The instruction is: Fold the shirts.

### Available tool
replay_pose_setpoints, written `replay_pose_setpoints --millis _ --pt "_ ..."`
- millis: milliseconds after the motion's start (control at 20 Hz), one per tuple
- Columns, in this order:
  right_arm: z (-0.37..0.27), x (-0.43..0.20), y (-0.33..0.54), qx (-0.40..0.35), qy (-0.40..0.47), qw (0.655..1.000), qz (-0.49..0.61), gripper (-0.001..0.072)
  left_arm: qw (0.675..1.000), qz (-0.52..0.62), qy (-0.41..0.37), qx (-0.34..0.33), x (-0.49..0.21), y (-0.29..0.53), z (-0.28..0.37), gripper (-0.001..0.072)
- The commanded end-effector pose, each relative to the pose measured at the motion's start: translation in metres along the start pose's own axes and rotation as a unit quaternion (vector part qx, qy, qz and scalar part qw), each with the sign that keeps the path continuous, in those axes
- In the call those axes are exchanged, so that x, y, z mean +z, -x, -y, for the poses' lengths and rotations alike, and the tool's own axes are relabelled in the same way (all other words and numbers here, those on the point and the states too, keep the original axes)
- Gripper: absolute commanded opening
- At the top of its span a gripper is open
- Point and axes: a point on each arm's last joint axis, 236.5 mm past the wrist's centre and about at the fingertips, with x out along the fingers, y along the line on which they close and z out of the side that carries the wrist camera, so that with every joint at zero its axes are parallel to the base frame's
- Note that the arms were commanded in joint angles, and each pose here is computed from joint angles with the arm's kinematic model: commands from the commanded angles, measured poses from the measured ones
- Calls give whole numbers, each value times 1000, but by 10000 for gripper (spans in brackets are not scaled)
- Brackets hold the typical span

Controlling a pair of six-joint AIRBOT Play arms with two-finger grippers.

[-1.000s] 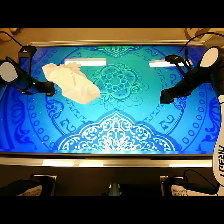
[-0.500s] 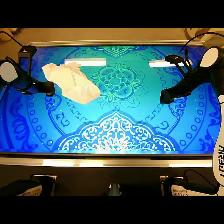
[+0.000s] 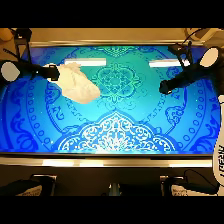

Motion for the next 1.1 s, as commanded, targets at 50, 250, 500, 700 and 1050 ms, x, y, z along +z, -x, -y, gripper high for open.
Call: replay_pose_setpoints --millis 50,250,500,700,1050 --pt "9 16 -2 -18 33 999 32 671 996 67 56 21 35 -38 -29 684" --pt "-1 -1 -9 8 30 999 -6 670 972 -47 210 92 -18 -120 -132 453" --pt "-8 -12 -22 34 25 999 -33 669 900 -155 407 -22 -86 -191 -123 700" --pt "-12 -6 -23 43 22 999 -22 669 900 -148 409 -28 -99 -229 -113 685" --pt "-21 0 -22 63 23 998 -8 668 905 -30 421 -45 -55 -263 -101 533"
